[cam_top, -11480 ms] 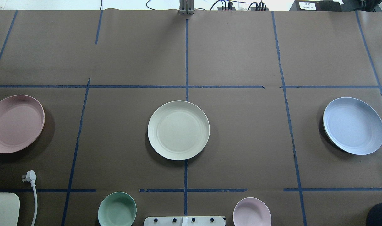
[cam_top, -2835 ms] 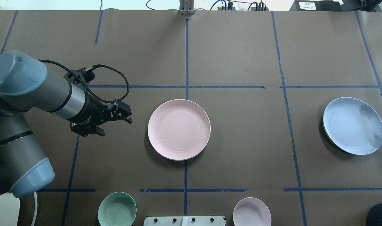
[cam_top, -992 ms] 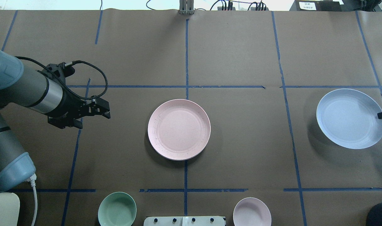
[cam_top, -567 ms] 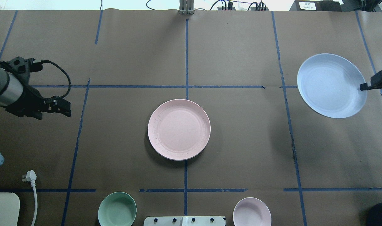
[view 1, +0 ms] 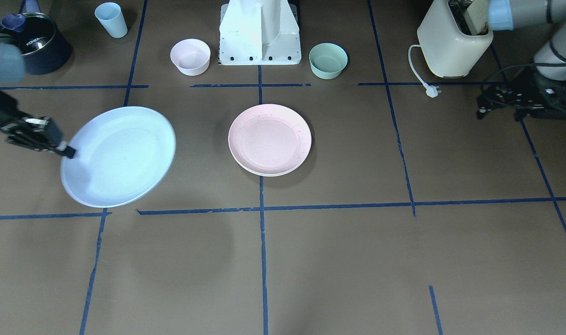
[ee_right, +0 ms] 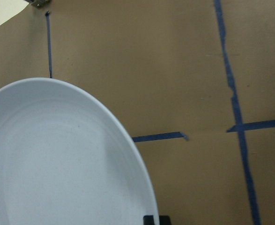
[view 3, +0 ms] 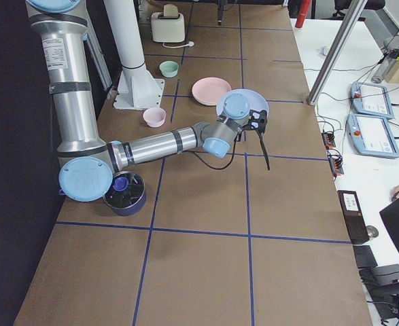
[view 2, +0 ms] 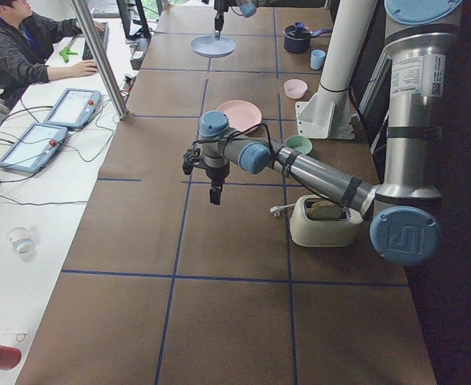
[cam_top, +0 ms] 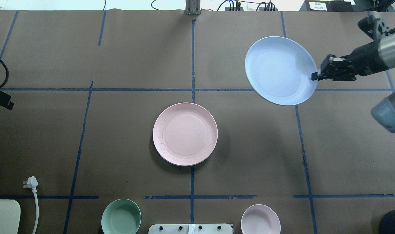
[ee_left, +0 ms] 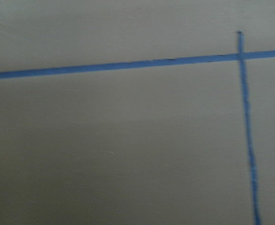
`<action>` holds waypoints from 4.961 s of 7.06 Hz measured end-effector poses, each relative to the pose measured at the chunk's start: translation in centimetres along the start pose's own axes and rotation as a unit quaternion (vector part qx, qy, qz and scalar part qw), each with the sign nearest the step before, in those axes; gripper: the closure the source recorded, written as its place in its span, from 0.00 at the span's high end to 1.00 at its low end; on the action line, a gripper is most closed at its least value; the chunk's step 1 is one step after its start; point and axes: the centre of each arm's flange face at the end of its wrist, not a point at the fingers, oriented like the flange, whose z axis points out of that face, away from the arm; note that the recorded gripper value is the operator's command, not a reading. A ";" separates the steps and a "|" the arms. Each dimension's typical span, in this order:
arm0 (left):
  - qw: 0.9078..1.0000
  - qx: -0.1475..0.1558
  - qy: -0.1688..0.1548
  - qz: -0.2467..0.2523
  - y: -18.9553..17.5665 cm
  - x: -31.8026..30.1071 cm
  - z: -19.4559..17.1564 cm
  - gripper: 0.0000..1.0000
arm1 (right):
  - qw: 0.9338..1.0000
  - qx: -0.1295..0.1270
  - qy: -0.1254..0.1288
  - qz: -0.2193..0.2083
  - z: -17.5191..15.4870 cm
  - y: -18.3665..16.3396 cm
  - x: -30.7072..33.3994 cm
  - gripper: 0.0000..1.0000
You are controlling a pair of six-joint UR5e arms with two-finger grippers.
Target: Stack three plates with pink and blue
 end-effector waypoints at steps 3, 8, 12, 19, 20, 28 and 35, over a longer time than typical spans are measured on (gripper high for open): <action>1.000 -0.002 0.001 0.006 -0.6 -3.9 -0.1 1.00 | 1.000 0.009 0.026 0.001 10.6 9.4 -11.0 0.00; 1.000 -0.009 0.006 0.002 -0.6 -5.9 0.6 1.00 | 0.998 0.011 0.053 -0.015 18.5 19.1 -17.7 0.01; 1.000 -0.012 0.005 0.003 -0.6 -6.4 1.0 1.00 | 0.998 0.010 0.065 -0.015 19.4 19.0 -17.5 1.00; 1.000 -0.008 -0.007 0.023 0.4 -14.3 -2.6 1.00 | 0.978 0.003 0.182 -0.106 11.0 6.2 -12.0 1.00; 1.000 -0.014 -0.011 0.021 0.9 -18.2 -3.2 1.00 | 0.968 -0.014 0.206 -0.145 7.6 2.6 -8.4 1.00; 0.999 -0.035 0.013 -0.019 3.6 -25.8 -1.6 1.00 | 0.954 -0.087 0.230 -0.170 -15.7 -7.5 30.4 1.00; 0.999 -0.039 0.014 -0.023 4.6 -26.3 -1.0 1.00 | 0.966 -0.061 0.223 -0.117 -20.1 -6.2 34.4 1.00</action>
